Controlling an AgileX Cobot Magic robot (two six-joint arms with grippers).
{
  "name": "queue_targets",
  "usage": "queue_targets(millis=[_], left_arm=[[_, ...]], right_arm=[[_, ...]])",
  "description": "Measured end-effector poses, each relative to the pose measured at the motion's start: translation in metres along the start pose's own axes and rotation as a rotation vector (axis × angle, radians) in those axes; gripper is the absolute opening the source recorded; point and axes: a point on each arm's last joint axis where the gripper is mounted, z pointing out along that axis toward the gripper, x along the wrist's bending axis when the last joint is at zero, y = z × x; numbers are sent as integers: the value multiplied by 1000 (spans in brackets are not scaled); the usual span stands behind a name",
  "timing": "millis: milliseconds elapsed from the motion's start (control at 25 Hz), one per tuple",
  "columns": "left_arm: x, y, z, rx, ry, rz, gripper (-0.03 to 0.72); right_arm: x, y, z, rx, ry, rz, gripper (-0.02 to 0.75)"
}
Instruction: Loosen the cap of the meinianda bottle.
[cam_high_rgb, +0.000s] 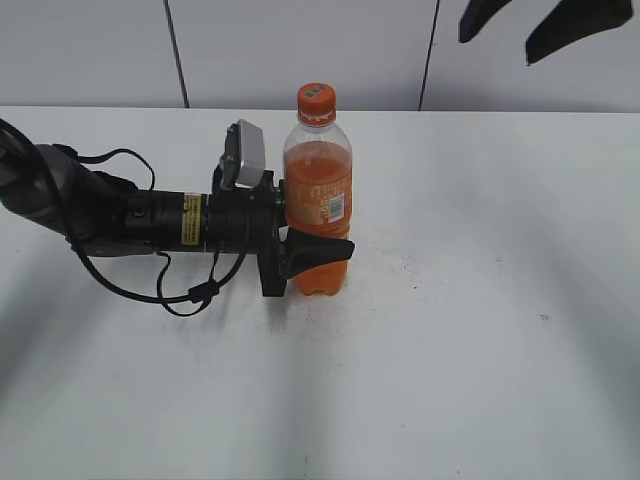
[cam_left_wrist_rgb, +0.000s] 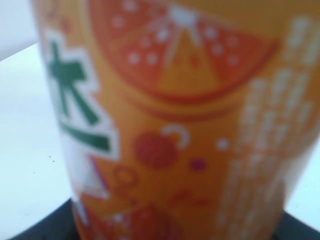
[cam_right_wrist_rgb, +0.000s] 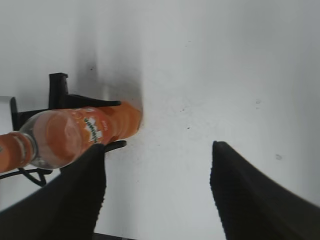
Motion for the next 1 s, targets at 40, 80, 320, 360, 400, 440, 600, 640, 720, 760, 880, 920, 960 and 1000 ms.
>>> queue_targets(millis=[40, 80, 320, 360, 400, 440, 600, 640, 720, 760, 880, 920, 960, 1000], left_arm=[[0, 0, 0, 0, 0, 0, 393], [0, 0, 0, 0, 0, 0, 393], [0, 0, 0, 0, 0, 0, 393], [0, 0, 0, 0, 0, 0, 393], [0, 0, 0, 0, 0, 0, 393], [0, 0, 0, 0, 0, 0, 393], [0, 0, 0, -1, 0, 0, 393], [0, 0, 0, -1, 0, 0, 393], [0, 0, 0, -1, 0, 0, 393], [0, 0, 0, -1, 0, 0, 393], [0, 0, 0, -1, 0, 0, 393], [0, 0, 0, -1, 0, 0, 393], [0, 0, 0, -1, 0, 0, 393], [0, 0, 0, -1, 0, 0, 393]], right_arm=[[9, -1, 3, 8, 10, -8, 492], [18, -2, 6, 12, 19, -17, 492], [59, -7, 18, 23, 67, -64, 492], [64, -7, 22, 28, 68, -72, 492], [68, -8, 26, 33, 68, -77, 492], [71, -8, 30, 34, 69, -82, 492], [88, -12, 40, 13, 63, -114, 492], [93, -13, 41, 2, 61, -125, 492], [99, -16, 45, 1, 57, -137, 492], [101, -17, 48, 3, 56, -143, 492], [105, -19, 59, 16, 48, -146, 492], [106, -20, 62, 21, 45, -147, 492], [107, -20, 64, 23, 43, -147, 492], [108, -21, 66, 24, 44, -149, 492]])
